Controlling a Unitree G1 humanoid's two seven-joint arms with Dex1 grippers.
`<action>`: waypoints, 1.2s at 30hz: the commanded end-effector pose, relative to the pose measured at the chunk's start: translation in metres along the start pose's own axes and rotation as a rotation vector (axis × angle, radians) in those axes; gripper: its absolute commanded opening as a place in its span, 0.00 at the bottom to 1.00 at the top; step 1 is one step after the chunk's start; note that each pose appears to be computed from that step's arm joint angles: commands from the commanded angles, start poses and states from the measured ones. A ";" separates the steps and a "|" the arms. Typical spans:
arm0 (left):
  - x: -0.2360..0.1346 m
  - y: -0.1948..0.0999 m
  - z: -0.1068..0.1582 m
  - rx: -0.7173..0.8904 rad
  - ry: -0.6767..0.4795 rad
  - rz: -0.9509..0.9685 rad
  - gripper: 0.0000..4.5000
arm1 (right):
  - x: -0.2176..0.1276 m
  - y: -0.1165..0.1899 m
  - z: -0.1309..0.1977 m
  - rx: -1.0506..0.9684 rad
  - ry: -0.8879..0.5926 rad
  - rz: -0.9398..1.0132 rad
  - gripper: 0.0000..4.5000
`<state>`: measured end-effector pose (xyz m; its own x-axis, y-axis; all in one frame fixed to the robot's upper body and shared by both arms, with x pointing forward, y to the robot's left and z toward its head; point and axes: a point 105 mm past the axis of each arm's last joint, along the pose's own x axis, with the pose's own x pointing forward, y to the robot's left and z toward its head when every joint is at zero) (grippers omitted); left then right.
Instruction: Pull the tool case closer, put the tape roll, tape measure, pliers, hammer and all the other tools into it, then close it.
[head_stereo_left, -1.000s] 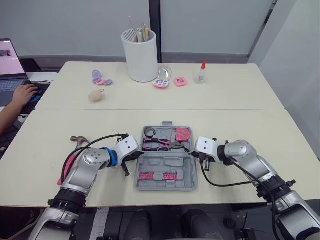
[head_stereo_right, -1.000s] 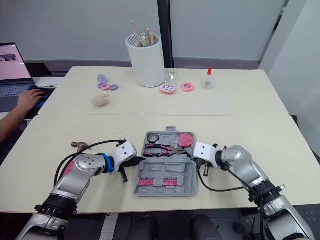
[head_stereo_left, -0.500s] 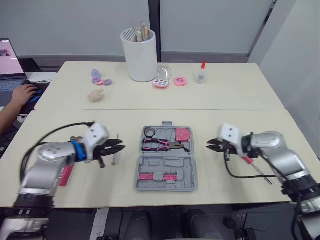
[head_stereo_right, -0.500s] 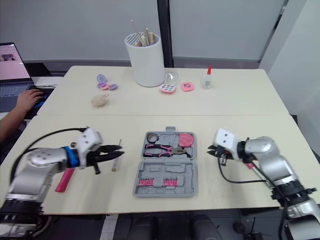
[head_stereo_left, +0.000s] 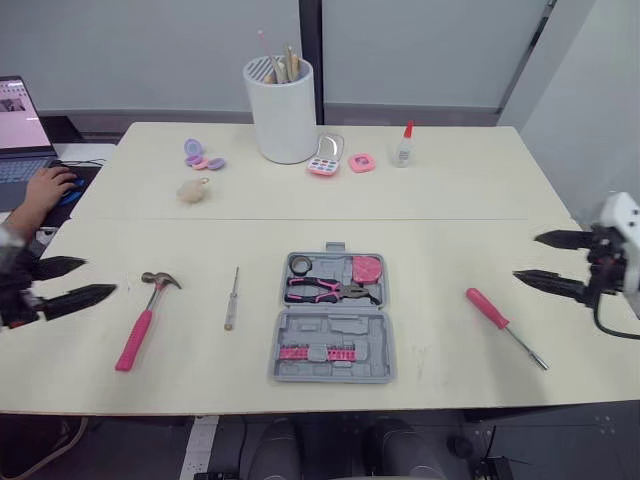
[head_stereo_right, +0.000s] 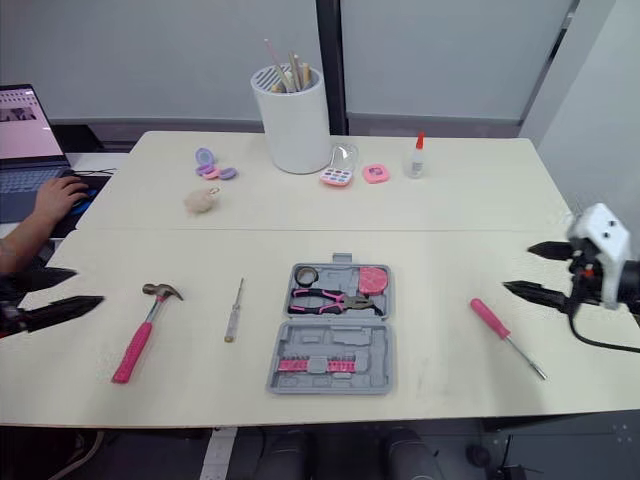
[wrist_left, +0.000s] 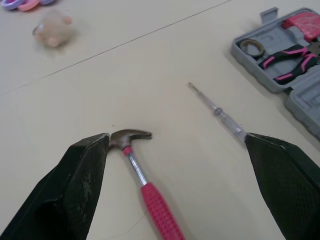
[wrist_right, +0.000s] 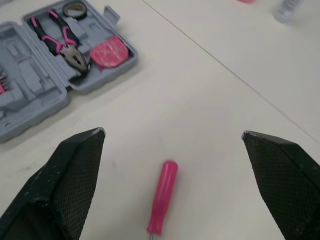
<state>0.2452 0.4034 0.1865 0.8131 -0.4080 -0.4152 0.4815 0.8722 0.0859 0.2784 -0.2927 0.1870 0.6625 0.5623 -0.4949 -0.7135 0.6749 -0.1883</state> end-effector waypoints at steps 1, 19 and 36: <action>-0.018 0.014 0.005 -0.024 -0.034 0.053 1.00 | -0.014 -0.007 0.000 -0.013 -0.019 -0.030 0.99; -0.027 0.036 -0.012 -0.004 -0.019 0.160 1.00 | -0.012 -0.017 -0.008 -0.030 0.001 -0.061 0.99; -0.020 0.000 -0.023 -0.040 -0.023 0.148 1.00 | 0.045 0.008 0.035 -0.186 -0.174 0.072 0.99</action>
<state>0.2200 0.4218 0.1534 0.8522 -0.2909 -0.4349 0.3532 0.9331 0.0679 0.3091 -0.2602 0.1760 0.6394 0.6538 -0.4046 -0.7650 0.5936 -0.2497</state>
